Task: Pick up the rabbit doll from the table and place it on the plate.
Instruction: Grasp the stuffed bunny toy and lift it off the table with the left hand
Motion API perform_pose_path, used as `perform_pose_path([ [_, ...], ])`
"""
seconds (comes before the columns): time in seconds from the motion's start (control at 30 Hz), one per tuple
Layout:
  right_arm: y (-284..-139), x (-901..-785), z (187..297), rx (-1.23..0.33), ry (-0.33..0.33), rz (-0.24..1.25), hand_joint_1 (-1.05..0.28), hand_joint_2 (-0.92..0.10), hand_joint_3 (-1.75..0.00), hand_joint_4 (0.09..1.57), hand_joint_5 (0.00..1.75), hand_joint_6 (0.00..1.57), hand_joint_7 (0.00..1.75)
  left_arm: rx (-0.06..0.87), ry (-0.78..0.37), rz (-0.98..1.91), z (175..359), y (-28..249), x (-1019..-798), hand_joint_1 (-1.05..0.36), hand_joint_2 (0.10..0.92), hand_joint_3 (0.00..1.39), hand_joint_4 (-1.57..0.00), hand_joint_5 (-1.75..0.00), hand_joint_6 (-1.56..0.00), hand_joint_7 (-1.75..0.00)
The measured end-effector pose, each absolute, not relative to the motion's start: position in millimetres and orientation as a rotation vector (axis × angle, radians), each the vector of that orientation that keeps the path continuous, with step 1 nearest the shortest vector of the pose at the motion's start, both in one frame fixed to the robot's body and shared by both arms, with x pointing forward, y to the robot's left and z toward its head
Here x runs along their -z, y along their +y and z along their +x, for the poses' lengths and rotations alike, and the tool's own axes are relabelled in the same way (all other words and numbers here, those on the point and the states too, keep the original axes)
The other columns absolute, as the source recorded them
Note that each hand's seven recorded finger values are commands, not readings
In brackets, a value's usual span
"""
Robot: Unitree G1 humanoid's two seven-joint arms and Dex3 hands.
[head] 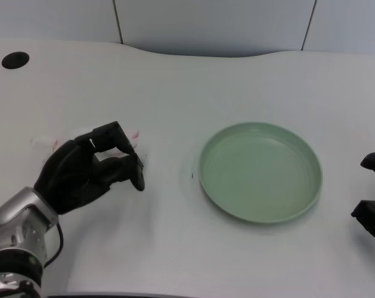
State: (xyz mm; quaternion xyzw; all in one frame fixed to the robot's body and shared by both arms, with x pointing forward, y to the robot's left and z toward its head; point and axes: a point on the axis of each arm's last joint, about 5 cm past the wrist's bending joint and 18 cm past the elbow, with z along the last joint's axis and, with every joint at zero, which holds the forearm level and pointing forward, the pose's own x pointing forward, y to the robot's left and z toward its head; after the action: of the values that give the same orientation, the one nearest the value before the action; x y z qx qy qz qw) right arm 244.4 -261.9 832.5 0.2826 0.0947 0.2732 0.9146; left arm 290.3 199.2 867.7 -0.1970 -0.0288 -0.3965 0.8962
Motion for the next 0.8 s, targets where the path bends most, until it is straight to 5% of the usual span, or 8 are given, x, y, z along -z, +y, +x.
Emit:
perform_pose_path([
  [0.1,-261.9,-832.5,244.4,-0.563,0.195,0.583,-0.53,-0.92,-0.23,1.42,1.75,1.08,1.75,0.796,-0.241,-0.110,290.0,213,-889,-0.77,0.894,0.00,-0.64,-0.39,-0.81,-0.12],
  [0.3,-262.1,-832.1,244.2,-0.563,0.204,0.594,-0.52,-0.92,-0.22,1.41,1.75,1.05,1.75,0.758,-0.569,0.470,284.8,254,-961,-0.90,0.920,0.02,-0.39,-0.08,-0.43,0.00],
  [0.63,-261.9,-832.3,244.4,-0.566,0.204,0.596,-0.52,-0.92,-0.23,1.42,1.75,1.06,1.75,0.720,-0.622,0.618,285.7,253,-980,-0.98,0.921,0.04,-0.30,-0.02,-0.33,0.00],
  [0.7,-262.0,-832.4,244.5,-0.566,0.204,0.595,-0.53,-0.92,-0.23,1.42,1.75,1.07,1.75,0.673,-0.628,0.712,287.6,248,-982,-1.03,0.921,0.09,-0.06,0.00,-0.14,0.00],
  [0.8,-261.8,-832.4,244.6,-0.567,0.204,0.594,-0.53,-0.92,-0.23,1.42,1.75,1.07,1.75,0.596,-0.669,0.864,293.4,240,-989,-1.05,0.921,0.11,-0.01,0.00,-0.09,0.00],
])
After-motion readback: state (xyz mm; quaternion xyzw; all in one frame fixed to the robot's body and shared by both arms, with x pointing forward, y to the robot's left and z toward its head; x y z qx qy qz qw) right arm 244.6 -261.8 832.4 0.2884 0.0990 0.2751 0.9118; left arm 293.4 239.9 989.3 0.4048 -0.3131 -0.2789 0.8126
